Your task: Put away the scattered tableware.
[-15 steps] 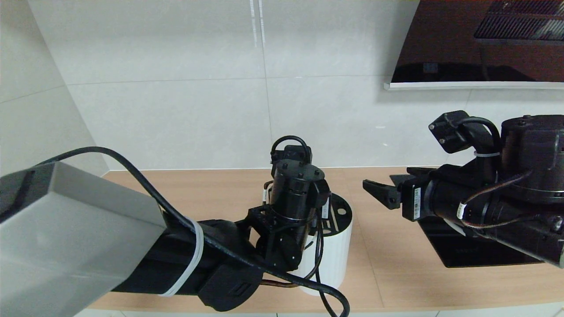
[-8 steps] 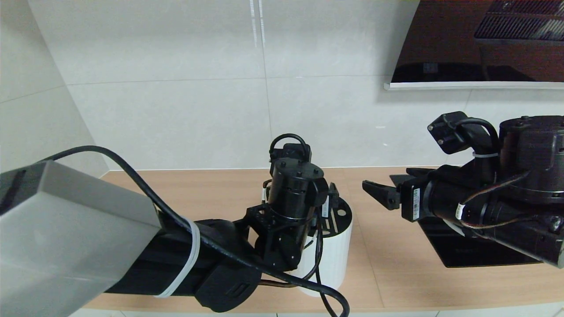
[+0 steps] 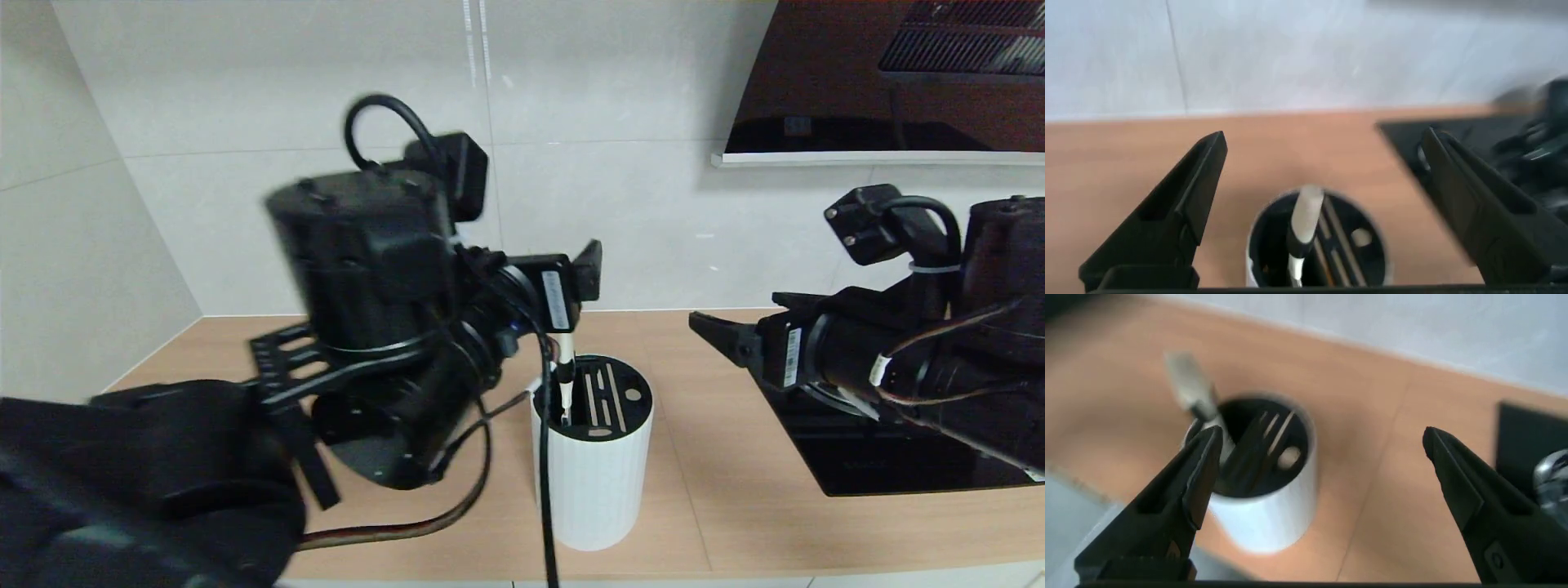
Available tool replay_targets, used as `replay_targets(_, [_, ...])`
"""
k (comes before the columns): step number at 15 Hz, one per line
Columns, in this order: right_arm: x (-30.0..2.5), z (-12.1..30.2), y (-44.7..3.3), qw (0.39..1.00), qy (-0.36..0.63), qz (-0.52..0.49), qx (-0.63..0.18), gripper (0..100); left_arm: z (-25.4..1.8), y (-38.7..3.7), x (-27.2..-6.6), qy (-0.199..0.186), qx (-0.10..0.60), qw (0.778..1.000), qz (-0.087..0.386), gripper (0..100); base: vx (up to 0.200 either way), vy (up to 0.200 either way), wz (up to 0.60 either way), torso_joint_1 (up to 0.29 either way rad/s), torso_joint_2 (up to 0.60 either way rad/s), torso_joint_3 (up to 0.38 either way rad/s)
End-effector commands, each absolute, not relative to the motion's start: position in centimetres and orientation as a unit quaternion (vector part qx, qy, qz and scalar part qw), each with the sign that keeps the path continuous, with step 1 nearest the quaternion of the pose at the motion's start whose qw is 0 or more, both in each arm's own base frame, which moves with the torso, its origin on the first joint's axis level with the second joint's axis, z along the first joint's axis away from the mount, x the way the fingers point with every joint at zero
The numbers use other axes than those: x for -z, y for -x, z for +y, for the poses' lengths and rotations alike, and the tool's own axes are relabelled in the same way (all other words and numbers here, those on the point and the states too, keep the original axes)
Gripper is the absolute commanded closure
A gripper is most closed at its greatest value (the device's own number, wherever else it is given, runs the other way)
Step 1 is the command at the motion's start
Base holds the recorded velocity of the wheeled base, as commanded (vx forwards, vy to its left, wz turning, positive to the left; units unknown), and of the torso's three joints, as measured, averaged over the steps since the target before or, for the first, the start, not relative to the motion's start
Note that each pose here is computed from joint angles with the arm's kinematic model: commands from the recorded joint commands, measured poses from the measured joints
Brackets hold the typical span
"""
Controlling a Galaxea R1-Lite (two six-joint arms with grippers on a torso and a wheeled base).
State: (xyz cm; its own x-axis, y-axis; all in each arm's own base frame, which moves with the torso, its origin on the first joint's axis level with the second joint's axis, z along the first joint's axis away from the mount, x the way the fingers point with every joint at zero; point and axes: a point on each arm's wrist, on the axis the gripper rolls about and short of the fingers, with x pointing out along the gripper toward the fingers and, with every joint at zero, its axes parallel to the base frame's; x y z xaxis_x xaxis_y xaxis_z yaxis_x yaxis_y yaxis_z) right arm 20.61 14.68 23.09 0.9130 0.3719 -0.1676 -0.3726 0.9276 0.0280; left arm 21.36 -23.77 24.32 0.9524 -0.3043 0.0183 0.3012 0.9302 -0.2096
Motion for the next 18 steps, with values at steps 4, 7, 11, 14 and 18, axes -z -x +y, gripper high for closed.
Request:
replay_targets(4, [-23.7,6.3,-14.9,0.995,-0.028,0.027,-0.092,0,-7.1,-9.9,-27.3,0.067,0.143,0.984,-0.077,0,0.0,0.0,0.0,0.0,0.0,0.0])
replay_targets(7, [-22.7,1.4,-8.8,0.998,-0.041,-0.041,-0.031,0,-2.2,-5.4,-23.2,0.061,0.071,0.993,-0.076,0,0.0,0.0,0.0,0.0,0.0,0.0])
replay_targets(11, [-20.2,-0.2,-0.2,0.994,-0.018,-0.109,-0.013,0,1.1,0.6,-19.9,0.06,-0.021,0.993,-0.101,0,0.0,0.0,0.0,0.0,0.0,0.0])
replay_targets(14, [-16.9,-0.6,4.5,0.995,0.008,-0.097,-0.009,0,1.7,4.2,-18.0,0.06,-0.063,0.987,-0.134,0,0.0,0.0,0.0,0.0,0.0,0.0])
replay_targets(18, [-14.3,-0.3,4.8,0.996,0.013,-0.072,0.056,0,1.1,4.9,-16.5,0.049,-0.16,0.977,-0.133,0,0.0,0.0,0.0,0.0,0.0,0.0])
